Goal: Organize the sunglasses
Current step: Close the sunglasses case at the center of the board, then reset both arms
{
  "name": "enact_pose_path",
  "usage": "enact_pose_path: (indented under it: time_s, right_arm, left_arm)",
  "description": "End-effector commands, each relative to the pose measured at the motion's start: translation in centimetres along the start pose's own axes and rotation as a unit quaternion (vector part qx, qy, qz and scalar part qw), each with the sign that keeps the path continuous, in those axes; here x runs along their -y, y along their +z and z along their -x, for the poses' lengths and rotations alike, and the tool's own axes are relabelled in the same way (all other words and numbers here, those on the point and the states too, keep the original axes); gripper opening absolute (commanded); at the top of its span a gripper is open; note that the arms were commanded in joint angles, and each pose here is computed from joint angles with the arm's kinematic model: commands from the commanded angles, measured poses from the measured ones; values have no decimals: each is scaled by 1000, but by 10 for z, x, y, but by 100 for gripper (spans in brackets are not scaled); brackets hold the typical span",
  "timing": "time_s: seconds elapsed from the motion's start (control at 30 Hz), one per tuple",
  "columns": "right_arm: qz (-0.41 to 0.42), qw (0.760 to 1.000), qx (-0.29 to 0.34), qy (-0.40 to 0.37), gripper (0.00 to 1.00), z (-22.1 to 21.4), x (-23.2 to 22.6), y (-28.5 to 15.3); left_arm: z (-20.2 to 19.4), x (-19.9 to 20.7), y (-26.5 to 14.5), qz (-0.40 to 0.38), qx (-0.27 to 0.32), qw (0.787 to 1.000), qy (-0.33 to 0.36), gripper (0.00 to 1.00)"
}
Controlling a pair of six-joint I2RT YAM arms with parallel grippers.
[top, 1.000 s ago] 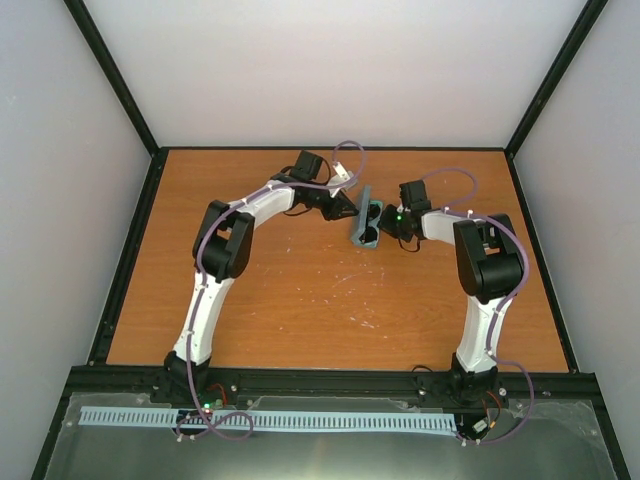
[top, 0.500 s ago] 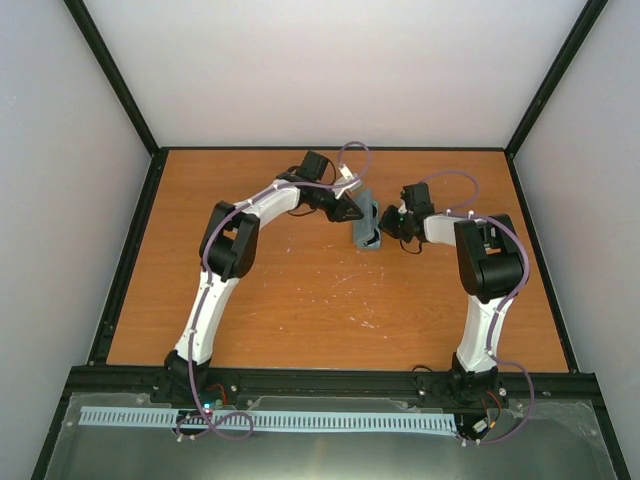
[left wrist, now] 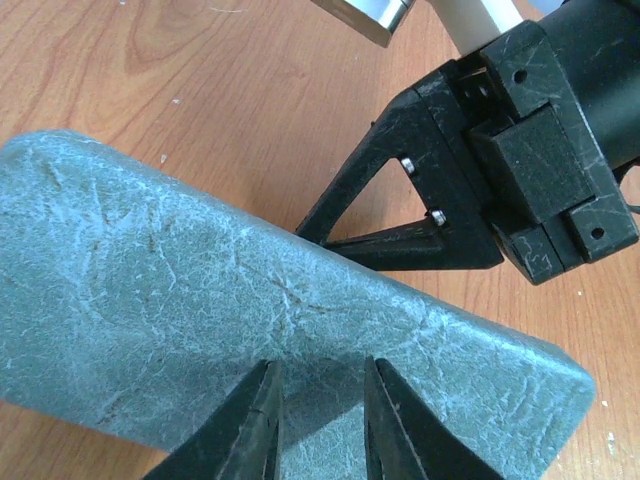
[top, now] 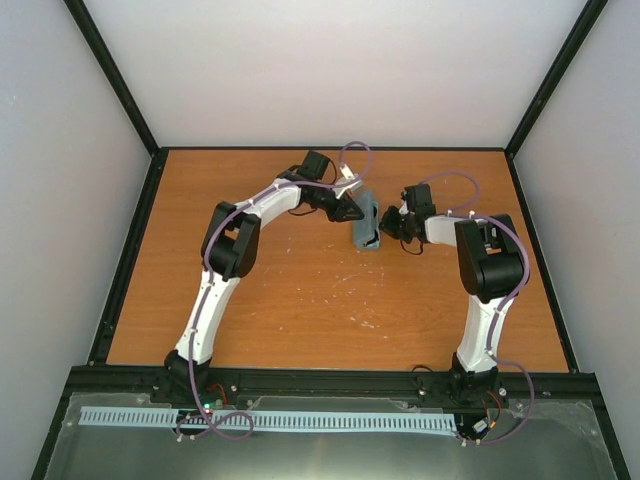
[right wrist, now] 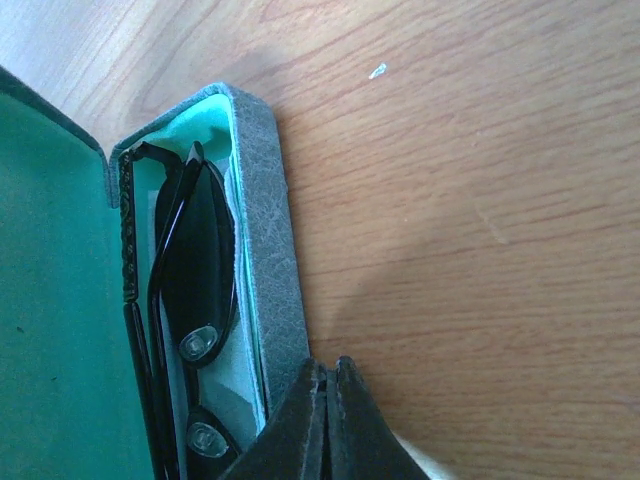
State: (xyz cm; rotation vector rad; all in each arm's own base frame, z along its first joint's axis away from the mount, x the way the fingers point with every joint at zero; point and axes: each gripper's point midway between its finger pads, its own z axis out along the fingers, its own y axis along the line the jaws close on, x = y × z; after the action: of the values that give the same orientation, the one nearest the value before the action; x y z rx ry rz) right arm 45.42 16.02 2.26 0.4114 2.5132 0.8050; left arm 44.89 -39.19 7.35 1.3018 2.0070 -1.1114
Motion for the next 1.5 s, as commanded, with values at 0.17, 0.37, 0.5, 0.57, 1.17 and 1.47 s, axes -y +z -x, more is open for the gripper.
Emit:
enact_pose_path:
  time_s: [0.17, 0.37, 0.5, 0.57, 1.17, 1.47]
  right_arm:
    - [75, 996, -36, -33, 3, -18, -34, 1]
    - [49, 998, -19, -41, 4, -9, -29, -13]
    - [-14, 998, 4, -62, 8, 4, -15, -41]
    - [-44, 996, 16, -76, 11, 10, -12, -59]
    - [-199, 972, 32, -120, 68, -45, 30, -216]
    - [-203, 970, 67, -120, 71, -46, 28, -241]
  left_arm:
    - [-55, 21, 42, -50, -76, 995, -49, 26]
    - [-53, 25, 29, -25, -83, 996, -29, 35]
    - [-23, 30, -2, 30, -45, 998, 23, 51]
    - [-6, 37, -23, 53, -27, 997, 44, 72]
    - [-57, 51, -290, 388, -8, 919, -76, 99]
    - [-86, 63, -302, 416, -3, 902, -113, 99]
